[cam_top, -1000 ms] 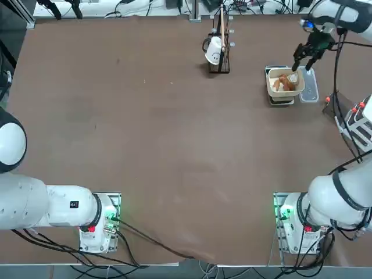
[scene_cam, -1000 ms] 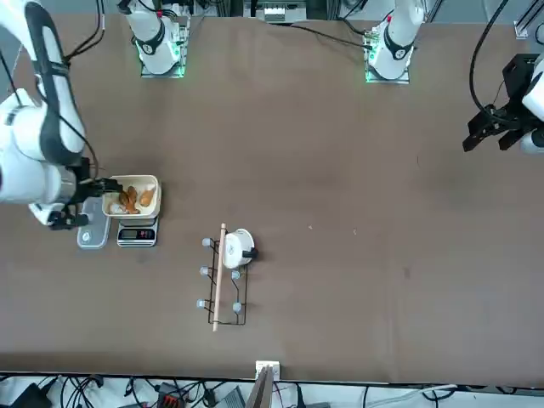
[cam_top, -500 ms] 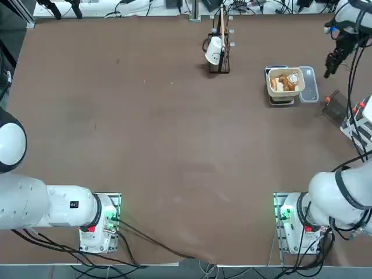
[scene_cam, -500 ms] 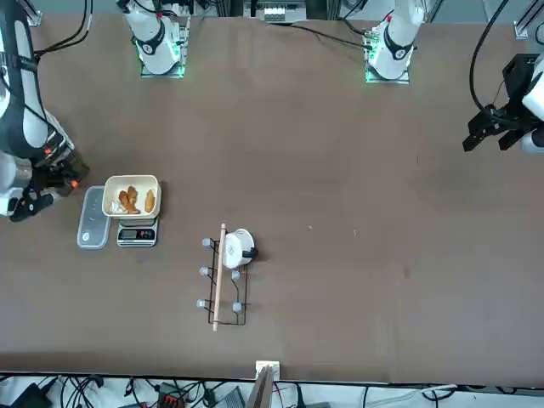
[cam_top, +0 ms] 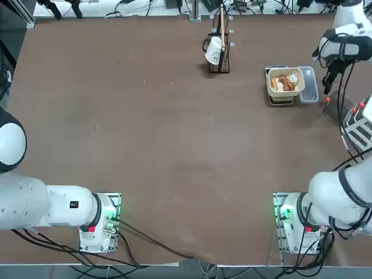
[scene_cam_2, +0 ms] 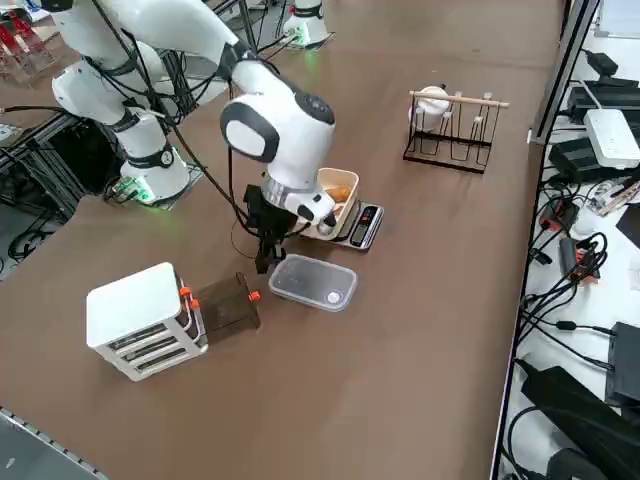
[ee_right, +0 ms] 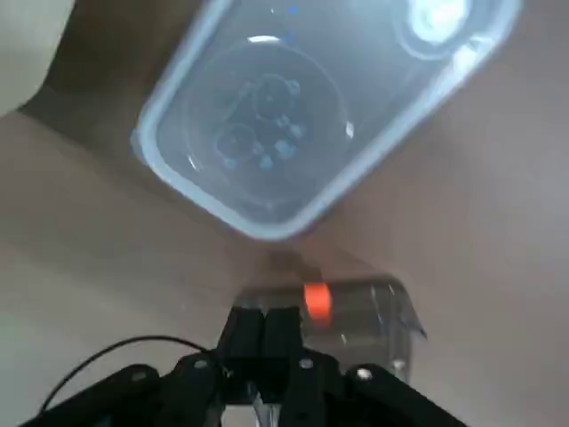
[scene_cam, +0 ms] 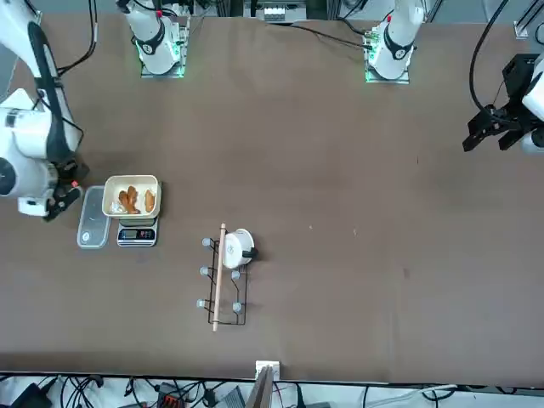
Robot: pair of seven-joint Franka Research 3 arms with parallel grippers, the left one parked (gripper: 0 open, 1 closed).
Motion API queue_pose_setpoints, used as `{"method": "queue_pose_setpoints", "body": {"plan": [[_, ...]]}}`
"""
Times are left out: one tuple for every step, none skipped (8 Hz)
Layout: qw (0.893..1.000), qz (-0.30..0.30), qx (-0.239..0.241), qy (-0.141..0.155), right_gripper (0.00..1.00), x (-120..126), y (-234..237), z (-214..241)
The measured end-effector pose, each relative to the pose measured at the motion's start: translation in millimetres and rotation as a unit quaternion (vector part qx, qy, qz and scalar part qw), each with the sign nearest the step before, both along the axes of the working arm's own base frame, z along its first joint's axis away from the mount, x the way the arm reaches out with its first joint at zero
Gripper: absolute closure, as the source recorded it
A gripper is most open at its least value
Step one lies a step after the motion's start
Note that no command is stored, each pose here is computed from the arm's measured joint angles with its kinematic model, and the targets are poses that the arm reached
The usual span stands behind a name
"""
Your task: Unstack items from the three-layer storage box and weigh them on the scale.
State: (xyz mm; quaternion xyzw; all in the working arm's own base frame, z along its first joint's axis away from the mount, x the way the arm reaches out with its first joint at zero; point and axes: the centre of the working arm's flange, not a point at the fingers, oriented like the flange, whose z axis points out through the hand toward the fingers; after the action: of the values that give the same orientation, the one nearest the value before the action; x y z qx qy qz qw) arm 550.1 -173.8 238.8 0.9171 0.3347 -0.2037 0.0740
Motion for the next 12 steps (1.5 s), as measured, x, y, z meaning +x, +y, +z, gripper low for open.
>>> {"method": "queue_pose_setpoints", "body": {"plan": [[1.000, 0.006, 0.007, -0.007, 0.98, -4, 3, -12], [1.000, 0.007, 0.012, -0.013, 0.98, -6, 1, -21], [1.000, 0.004, 0.014, -0.013, 0.98, -8, -3, -26], [1.000, 0.001, 0.015, -0.012, 0.98, -10, -7, -28], [1.000, -0.003, 0.015, -0.010, 0.98, -13, -11, -29], [1.000, -0.005, 0.013, -0.005, 0.98, -19, -17, -32], [1.000, -0.007, 0.010, 0.000, 0.98, -25, -25, -36], [1.000, -0.009, 0.008, 0.000, 0.98, -31, -34, -39], [1.000, -0.015, 0.006, 0.002, 0.98, -38, -45, -41], [1.000, -0.022, 0.006, 0.004, 0.98, -43, -54, -42], [1.000, -0.025, 0.004, 0.008, 0.98, -49, -61, -44], [1.000, -0.025, -0.001, 0.013, 0.98, -55, -69, -46]]}}
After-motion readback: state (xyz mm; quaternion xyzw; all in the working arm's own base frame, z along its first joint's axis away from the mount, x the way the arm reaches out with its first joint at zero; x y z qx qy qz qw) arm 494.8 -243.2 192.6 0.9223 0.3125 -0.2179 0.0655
